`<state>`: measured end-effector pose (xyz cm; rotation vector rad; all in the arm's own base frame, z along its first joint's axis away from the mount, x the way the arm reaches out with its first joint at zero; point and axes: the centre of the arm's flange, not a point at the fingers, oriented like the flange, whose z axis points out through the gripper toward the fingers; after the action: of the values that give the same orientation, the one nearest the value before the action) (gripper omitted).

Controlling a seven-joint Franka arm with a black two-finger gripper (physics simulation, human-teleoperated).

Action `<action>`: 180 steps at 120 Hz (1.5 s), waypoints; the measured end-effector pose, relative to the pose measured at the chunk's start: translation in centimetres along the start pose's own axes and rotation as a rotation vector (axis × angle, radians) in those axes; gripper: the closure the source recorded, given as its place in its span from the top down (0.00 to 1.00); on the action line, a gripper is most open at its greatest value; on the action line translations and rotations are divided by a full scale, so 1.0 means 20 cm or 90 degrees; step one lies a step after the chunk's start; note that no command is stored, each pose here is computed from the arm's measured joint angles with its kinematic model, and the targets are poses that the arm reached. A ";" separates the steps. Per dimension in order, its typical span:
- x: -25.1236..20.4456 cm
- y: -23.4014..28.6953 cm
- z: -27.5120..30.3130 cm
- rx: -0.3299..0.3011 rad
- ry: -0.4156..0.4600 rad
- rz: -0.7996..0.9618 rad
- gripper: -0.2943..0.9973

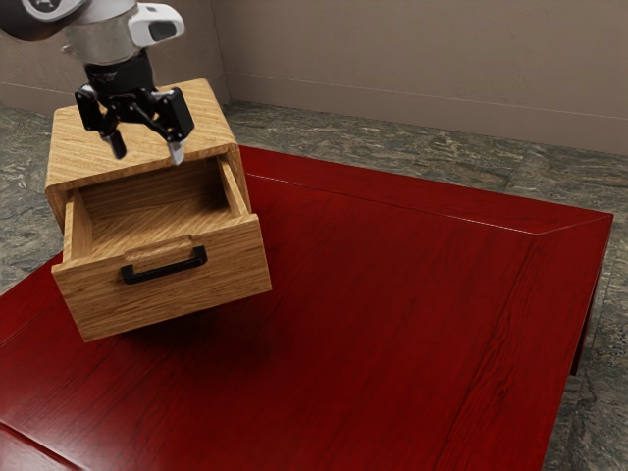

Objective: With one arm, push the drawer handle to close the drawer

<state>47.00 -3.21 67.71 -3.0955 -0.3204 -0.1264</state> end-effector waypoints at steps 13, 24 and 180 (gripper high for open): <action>-0.03 0.00 -0.02 0.001 0.004 -0.053 0.77; -0.14 -0.05 0.07 0.012 -0.018 -0.097 0.77; -0.36 0.12 0.83 -0.032 -0.013 -0.376 0.17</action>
<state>41.79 -6.36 50.58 -2.9405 -1.2345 -0.1117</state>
